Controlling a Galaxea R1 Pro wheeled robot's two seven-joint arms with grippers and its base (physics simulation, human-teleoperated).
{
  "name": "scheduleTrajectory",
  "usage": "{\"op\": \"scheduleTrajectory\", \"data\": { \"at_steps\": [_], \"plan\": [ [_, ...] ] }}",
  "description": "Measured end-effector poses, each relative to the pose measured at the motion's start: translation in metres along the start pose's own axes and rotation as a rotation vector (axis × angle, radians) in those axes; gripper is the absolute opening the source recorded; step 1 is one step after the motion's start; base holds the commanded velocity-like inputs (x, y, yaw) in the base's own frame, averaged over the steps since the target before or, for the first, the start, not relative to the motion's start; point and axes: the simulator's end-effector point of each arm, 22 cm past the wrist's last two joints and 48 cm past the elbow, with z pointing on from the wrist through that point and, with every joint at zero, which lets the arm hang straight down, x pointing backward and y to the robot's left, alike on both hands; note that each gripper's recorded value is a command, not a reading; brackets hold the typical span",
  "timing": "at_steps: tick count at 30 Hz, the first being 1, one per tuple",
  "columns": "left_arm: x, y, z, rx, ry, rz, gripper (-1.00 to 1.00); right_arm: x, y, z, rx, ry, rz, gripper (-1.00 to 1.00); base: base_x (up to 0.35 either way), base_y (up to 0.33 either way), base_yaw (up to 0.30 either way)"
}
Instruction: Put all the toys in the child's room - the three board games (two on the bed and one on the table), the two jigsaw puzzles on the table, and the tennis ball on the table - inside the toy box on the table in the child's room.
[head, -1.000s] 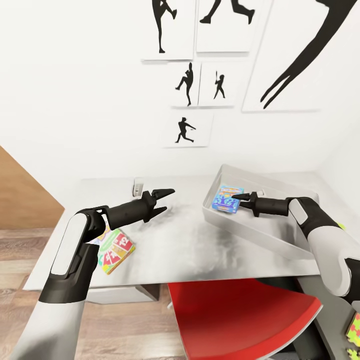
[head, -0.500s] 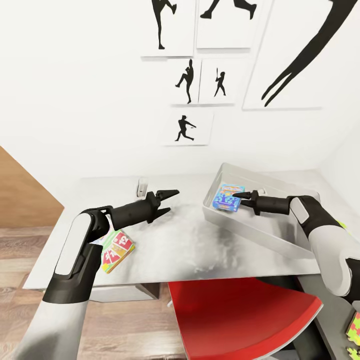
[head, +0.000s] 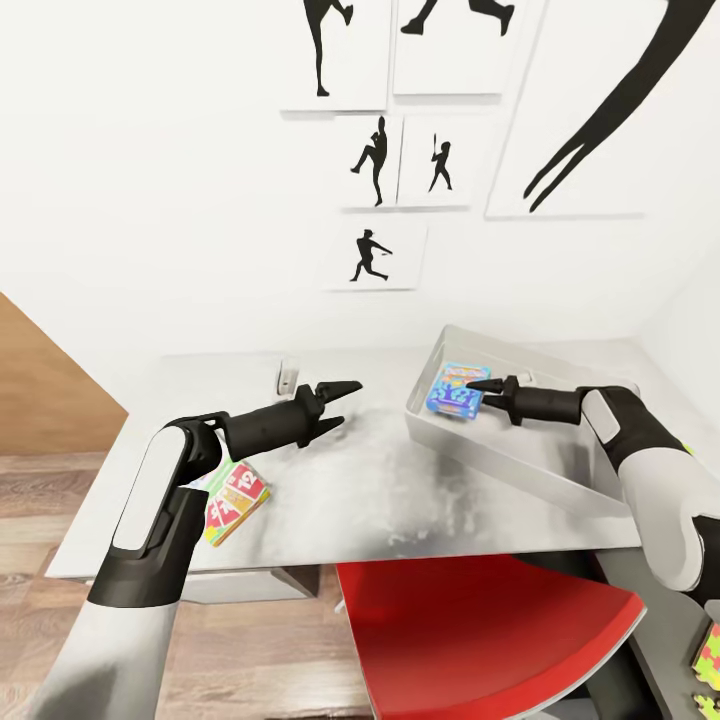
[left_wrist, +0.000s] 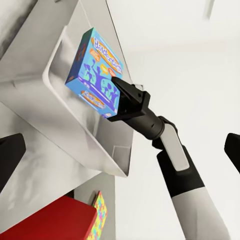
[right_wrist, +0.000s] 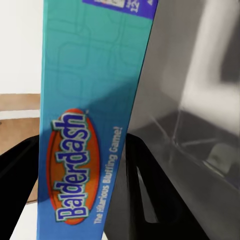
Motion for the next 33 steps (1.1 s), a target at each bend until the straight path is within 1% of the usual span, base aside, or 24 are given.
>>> {"op": "scheduleTrajectory", "data": {
  "at_steps": [5, 10, 14, 23, 33],
  "plan": [
    [0.000, 0.002, 0.001, -0.001, 0.001, -0.002, 1.00, -0.003, 0.001, 0.001, 0.005, -0.002, -0.005, -1.00, 0.000, 0.000, 0.000],
    [0.001, 0.004, 0.002, -0.003, 0.003, -0.005, 1.00, -0.007, -0.006, 0.003, 0.053, -0.005, -0.014, -1.00, 0.000, 0.000, 0.000],
    [0.001, 0.006, 0.002, -0.005, 0.004, -0.008, 1.00, -0.010, -0.010, 0.004, 0.074, -0.006, -0.015, -1.00, 0.000, 0.000, 0.000],
    [0.001, 0.012, 0.004, -0.010, 0.007, -0.018, 1.00, -0.010, -0.018, 0.007, 0.095, -0.004, -0.011, -1.00, 0.000, 0.000, 0.000],
    [0.002, 0.020, 0.007, -0.016, 0.012, -0.029, 1.00, -0.009, -0.026, 0.011, 0.104, 0.002, -0.002, -1.00, 0.000, 0.000, 0.000]
  ]
}}
